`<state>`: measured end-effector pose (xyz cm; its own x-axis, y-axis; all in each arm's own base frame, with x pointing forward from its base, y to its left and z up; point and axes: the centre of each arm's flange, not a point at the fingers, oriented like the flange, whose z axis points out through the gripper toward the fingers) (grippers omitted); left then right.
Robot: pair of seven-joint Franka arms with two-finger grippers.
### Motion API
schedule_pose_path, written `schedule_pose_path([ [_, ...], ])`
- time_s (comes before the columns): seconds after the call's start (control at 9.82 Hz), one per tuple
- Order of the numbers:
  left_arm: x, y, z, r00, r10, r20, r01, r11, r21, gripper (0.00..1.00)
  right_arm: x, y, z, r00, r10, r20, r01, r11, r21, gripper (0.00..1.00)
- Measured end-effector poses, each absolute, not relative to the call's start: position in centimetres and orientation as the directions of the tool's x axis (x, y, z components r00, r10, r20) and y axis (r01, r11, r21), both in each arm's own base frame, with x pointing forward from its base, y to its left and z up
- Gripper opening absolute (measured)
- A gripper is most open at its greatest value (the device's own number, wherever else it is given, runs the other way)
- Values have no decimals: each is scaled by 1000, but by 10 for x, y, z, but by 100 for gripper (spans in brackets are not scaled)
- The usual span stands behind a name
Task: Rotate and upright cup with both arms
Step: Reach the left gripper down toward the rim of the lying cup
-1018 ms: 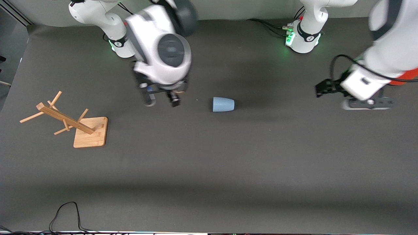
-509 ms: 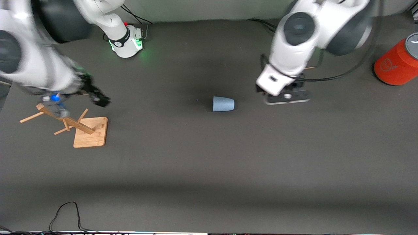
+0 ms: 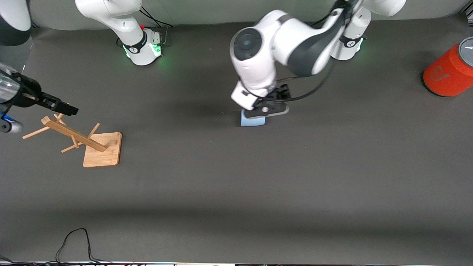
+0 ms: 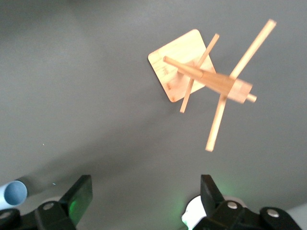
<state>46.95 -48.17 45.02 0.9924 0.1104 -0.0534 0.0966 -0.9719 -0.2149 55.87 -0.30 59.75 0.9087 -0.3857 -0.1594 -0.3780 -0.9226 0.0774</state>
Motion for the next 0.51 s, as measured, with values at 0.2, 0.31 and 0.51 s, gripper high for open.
schedule_pose_path([
  [0.2,444,-530,427,994,108,-5,103,-963,-250,100,564,-18,593,959,-255,-123,-252,-967,39,100],
  [0.31,431,-549,414,995,98,23,101,-956,-274,100,567,-22,589,974,-200,-108,-198,-980,28,100],
  [0.51,407,-578,362,995,57,84,84,-926,-367,100,571,-24,586,989,-121,-79,-120,-993,17,100],
])
